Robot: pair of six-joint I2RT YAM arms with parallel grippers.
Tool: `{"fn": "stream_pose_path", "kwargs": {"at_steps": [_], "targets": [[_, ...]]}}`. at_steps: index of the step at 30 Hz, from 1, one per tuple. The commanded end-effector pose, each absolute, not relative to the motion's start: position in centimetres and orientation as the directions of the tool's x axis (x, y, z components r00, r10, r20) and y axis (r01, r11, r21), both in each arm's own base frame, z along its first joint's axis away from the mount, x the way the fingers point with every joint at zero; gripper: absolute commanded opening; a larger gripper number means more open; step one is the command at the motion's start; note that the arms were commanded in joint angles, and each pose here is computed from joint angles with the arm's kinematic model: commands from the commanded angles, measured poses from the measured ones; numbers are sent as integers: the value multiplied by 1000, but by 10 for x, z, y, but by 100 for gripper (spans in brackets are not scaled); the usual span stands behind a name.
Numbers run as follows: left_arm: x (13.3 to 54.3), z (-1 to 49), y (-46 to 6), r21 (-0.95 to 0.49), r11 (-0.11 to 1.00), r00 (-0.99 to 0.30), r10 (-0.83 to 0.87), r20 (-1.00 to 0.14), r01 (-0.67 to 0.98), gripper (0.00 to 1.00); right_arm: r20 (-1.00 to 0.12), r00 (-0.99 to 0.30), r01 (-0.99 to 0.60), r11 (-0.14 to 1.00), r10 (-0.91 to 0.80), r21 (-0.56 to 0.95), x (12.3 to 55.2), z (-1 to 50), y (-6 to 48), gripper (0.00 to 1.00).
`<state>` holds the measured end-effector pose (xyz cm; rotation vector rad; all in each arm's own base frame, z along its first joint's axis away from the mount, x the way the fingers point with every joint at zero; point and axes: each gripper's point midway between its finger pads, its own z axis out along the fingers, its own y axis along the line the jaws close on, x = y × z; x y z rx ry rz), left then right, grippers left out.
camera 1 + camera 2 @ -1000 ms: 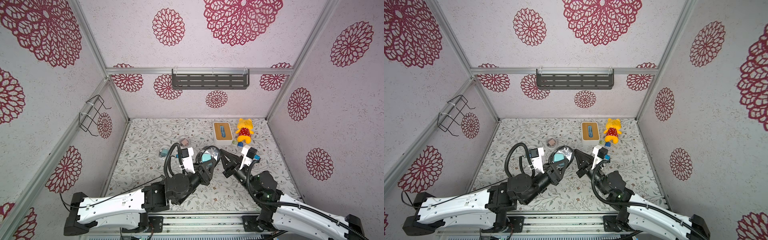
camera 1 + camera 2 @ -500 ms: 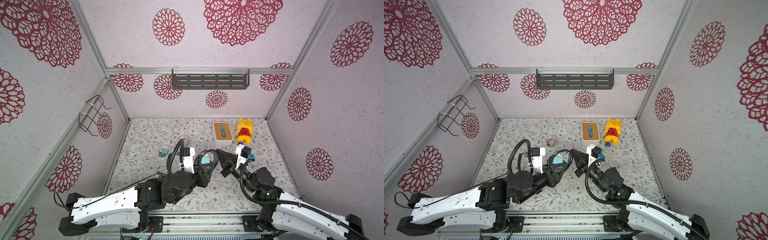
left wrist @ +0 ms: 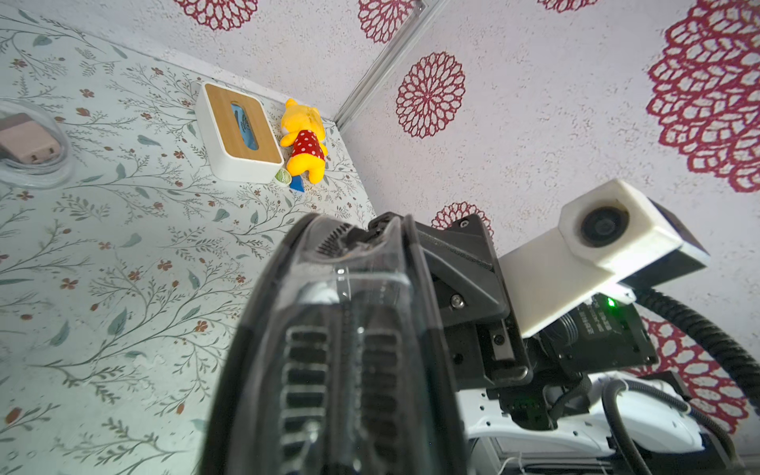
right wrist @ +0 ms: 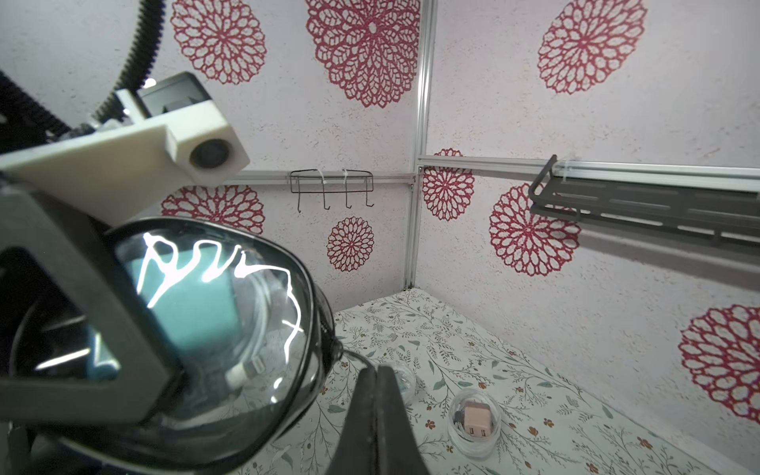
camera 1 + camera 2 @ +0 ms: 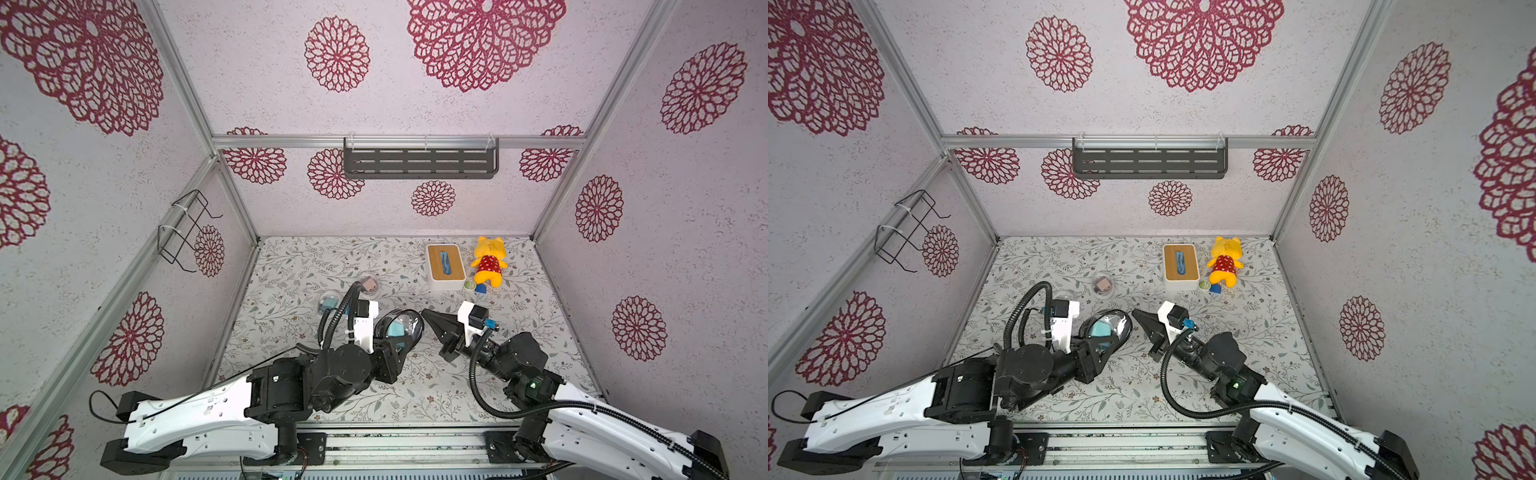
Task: Pack away charging kits
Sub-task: Zip the zipper on the storage bag.
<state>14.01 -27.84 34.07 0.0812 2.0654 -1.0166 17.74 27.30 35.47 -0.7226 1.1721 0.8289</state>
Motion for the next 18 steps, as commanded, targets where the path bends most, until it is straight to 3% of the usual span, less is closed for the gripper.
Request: {"fn": "stream_pose_path", "kwargs": {"at_steps": [1, 8, 18], "targets": [[142, 338, -249, -540, 755, -641, -213, -738, 371, 0, -902, 367, -807, 560, 226, -188, 170, 394, 257, 0], [139, 344, -243, -467, 784, -634, -123, -763, 409, 0, -905, 402, -795, 542, 137, -272, 177, 377, 274, 0], [137, 336, -256, -397, 810, -658, -17, -753, 433, 0, -903, 408, -772, 578, 131, -265, 192, 379, 282, 0]]}}
